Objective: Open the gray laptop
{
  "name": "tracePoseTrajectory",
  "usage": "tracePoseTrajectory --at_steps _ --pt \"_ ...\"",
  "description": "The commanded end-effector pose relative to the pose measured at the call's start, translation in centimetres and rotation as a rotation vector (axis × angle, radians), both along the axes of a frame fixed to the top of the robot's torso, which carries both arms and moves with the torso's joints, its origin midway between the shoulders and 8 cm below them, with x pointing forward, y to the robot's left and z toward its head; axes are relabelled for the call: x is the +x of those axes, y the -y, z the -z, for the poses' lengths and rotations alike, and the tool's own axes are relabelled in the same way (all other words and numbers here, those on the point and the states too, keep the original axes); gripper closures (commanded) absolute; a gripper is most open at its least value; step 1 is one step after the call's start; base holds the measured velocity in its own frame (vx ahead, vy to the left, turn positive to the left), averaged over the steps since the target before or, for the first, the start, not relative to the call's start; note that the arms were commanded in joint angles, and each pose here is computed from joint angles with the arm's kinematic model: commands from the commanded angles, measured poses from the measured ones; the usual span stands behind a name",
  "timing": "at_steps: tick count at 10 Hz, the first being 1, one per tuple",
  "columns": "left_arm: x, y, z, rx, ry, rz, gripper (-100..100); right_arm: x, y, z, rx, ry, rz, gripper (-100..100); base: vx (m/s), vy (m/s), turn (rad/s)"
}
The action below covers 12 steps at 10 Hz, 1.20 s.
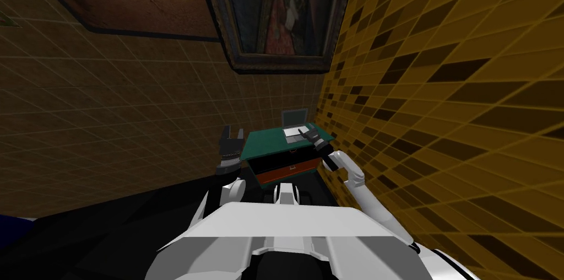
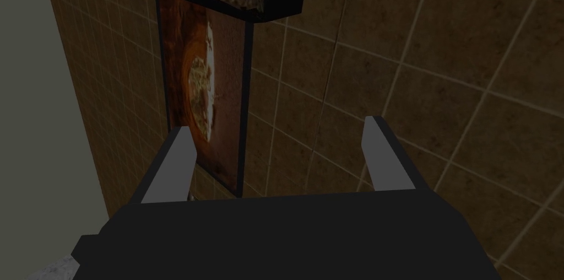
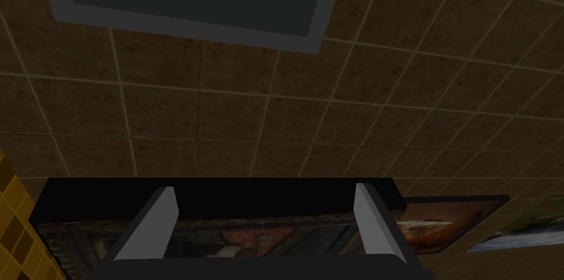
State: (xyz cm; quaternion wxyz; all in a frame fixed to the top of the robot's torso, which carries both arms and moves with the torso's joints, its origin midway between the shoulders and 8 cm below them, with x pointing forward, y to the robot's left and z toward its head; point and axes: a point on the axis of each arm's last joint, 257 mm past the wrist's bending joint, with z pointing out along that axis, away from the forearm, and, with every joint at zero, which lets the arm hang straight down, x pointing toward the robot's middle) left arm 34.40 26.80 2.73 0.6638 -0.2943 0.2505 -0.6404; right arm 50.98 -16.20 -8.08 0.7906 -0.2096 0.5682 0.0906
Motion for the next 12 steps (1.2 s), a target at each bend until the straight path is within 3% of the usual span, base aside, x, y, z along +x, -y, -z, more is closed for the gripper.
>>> tracePoseTrajectory --at_steps 1,2,3,4,5,6,9,10,11,12 --pt "0.0 0.0 0.0 0.000 0.000 0.000 0 1.8 0.2 1.2 -0.150 0.020 0.039 -100 0.033 -0.019 0.077" --pt "0.0 0.0 0.0 0.000 0.000 0.000 0 1.8 0.1 1.3 -0.177 0.027 0.045 -100 0.029 -0.016 0.041" --pt "0.0 0.0 0.0 0.000 0.000 0.000 0 3.0 0.4 1.9 -0.257 0.038 0.066 -100 0.031 -0.025 0.070" --pt "0.0 0.0 0.0 0.000 0.000 0.000 0 3.0 0.4 2.1 -0.283 0.045 0.072 -100 0.027 -0.022 0.043" --pt "0.0 0.0 0.0 0.000 0.000 0.000 0 4.2 0.9 2.6 -0.366 0.057 0.095 -100 0.028 -0.025 0.058" --pt "0.0 0.0 0.0 0.000 0.000 0.000 0 4.2 0.9 2.8 -0.391 0.063 0.100 -100 0.024 -0.025 0.050" --pt "0.0 0.0 0.0 0.000 0.000 0.000 0 6.6 2.3 3.6 -0.582 0.099 0.153 -100 0.025 -0.020 0.063" --pt "0.0 0.0 0.0 0.000 0.000 0.000 0 6.7 2.3 3.8 -0.607 0.104 0.158 -100 0.029 -0.025 0.042" --pt "0.0 0.0 0.0 0.000 0.000 0.000 0 7.9 3.3 4.0 -0.691 0.118 0.185 -100 0.032 -0.028 0.050" --pt "0.0 0.0 0.0 0.000 0.000 0.000 0 7.9 3.3 4.1 -0.714 0.126 0.189 -100 0.025 -0.022 0.044"
